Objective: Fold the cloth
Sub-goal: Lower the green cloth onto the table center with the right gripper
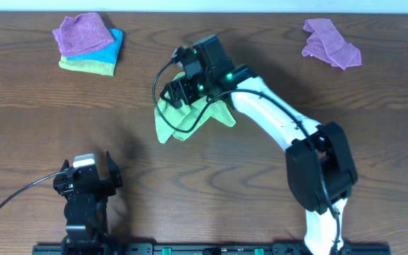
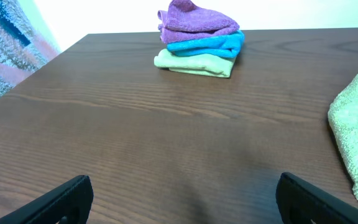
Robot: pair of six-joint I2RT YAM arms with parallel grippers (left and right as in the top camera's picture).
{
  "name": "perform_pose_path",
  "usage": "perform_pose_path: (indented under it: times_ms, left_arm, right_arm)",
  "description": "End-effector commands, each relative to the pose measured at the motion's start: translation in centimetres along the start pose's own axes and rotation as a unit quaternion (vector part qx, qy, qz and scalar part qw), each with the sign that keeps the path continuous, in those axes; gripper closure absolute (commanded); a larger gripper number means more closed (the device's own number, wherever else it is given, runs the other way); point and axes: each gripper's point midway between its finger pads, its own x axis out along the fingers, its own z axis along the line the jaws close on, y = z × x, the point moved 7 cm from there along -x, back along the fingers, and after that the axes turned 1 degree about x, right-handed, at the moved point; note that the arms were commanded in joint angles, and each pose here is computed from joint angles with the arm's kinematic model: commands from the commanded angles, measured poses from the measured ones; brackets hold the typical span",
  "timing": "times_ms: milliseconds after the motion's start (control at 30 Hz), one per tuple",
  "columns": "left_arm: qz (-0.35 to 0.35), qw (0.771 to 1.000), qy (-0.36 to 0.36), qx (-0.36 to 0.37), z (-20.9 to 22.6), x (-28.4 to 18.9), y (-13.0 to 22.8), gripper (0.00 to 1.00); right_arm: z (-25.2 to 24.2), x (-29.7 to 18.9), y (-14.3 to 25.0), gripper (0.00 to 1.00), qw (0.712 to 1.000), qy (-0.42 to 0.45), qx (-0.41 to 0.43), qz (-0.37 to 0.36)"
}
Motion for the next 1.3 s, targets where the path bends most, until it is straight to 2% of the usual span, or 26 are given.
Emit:
perform_pose_path:
  times_ms: [0, 100, 200, 367, 533, 1033, 1267]
  left_arm:
    - [0.016, 1.0, -0.001, 0.006, 0.0, 0.2, 0.9, 0.05]
    - [0.016, 1.0, -0.001, 0.006, 0.0, 0.2, 0.9, 0.05]
    - [0.016, 1.0, -0.001, 0.006, 0.0, 0.2, 0.9, 0.05]
    - [0.016, 1.0, -0.001, 0.006, 0.0, 0.2, 0.9, 0.05]
    - [0.016, 1.0, -0.001, 0.006, 0.0, 0.2, 0.9, 0.05]
    - [0.016, 1.0, -0.001, 0.006, 0.0, 0.2, 0.9, 0.05]
    - [0.016, 1.0, -0.001, 0.006, 0.0, 0.2, 0.9, 0.05]
  right_arm:
    - [-1.0, -3.8, -2.2, 0.1, 0.998, 0.04, 0.03, -0.036]
    - [-3.3, -5.3, -1.2, 0.08, 0.994, 0.091, 0.065, -0.011]
    - [-5.8, -6.8, 1.4, 0.06, 0.984, 0.12, 0.12, 0.052]
    - [-6.7, -7.3, 3.7, 0.09, 0.978, 0.135, 0.111, 0.111]
    - [-7.9, -5.3, 6.4, 0.1, 0.971, 0.133, 0.127, 0.155]
    - [-10.6, -1.0, 8.4, 0.14, 0.967, 0.13, 0.127, 0.181]
    - [-10.8, -0.2, 8.9, 0.21, 0.967, 0.116, 0.132, 0.187]
